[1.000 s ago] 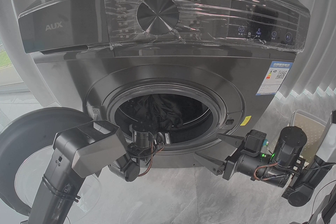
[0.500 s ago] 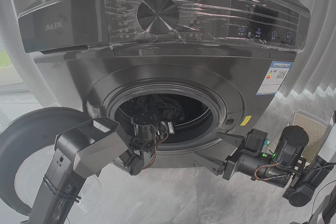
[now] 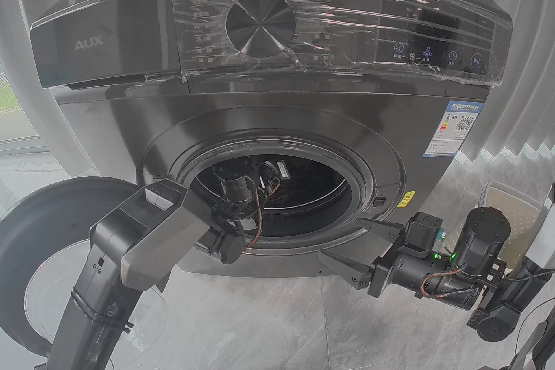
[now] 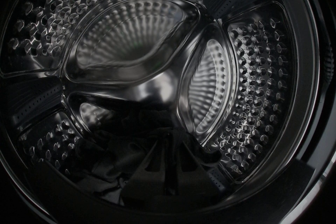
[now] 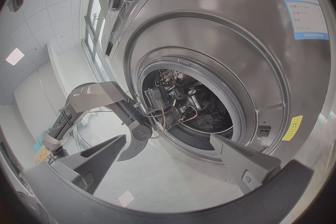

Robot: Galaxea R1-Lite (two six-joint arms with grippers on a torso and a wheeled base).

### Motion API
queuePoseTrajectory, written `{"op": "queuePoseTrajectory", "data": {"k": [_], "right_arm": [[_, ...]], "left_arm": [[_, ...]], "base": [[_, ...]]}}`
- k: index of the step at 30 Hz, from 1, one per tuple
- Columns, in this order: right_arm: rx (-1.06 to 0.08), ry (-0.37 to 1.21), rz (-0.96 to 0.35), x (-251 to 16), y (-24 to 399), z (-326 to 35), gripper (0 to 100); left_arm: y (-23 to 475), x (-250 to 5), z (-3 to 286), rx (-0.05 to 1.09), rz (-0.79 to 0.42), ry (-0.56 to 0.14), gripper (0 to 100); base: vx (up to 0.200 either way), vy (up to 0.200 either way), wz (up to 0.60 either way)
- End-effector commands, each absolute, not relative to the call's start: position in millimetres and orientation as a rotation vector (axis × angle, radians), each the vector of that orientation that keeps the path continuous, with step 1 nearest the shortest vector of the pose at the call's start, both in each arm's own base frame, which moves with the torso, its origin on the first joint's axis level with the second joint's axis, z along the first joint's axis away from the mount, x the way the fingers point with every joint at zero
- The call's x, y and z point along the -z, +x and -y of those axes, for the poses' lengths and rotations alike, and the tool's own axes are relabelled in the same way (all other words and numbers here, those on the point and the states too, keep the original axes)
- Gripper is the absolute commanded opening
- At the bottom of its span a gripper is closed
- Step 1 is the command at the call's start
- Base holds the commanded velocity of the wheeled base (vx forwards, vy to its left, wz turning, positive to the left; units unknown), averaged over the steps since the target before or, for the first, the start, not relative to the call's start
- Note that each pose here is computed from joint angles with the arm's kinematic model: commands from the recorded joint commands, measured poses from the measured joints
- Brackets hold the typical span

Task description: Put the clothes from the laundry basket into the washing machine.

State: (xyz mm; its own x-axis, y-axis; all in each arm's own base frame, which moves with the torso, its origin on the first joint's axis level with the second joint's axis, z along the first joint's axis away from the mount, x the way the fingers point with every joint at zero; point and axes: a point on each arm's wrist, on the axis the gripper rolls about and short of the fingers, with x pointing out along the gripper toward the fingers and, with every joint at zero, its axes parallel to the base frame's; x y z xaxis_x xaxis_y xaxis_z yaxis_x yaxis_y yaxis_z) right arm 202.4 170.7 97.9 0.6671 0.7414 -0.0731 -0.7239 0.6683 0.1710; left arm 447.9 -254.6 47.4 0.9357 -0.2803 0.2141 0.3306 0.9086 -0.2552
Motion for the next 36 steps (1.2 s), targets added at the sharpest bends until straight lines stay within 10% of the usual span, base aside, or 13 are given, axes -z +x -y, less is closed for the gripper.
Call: {"op": "queuePoseTrajectory", "data": {"k": [1,4,5,20,36], "right_arm": [[-0.829,0.132,-0.139,-98,202,-170,100],[-0.829,0.132,-0.139,-98,202,-170,100],[-0.831,0.132,-0.139,-98,202,-171,100],[-0.830,0.134,-0.131,-100,202,-170,100],[-0.832,0.134,-0.126,-101,202,-171,100]], "left_arm": [[455,-42,253,0.309,0.183,-0.292,0],[457,-44,252,0.305,0.186,-0.294,0],[458,-43,251,0.302,0.184,-0.293,100],[455,-39,252,0.304,0.165,-0.294,100],[401,4,236,0.283,-0.136,-0.166,100]], "base": [[0.000,0.000,0.00],[0.000,0.000,0.00],[0.000,0.000,0.00],[0.000,0.000,0.00],[0.000,0.000,0.00]]}}
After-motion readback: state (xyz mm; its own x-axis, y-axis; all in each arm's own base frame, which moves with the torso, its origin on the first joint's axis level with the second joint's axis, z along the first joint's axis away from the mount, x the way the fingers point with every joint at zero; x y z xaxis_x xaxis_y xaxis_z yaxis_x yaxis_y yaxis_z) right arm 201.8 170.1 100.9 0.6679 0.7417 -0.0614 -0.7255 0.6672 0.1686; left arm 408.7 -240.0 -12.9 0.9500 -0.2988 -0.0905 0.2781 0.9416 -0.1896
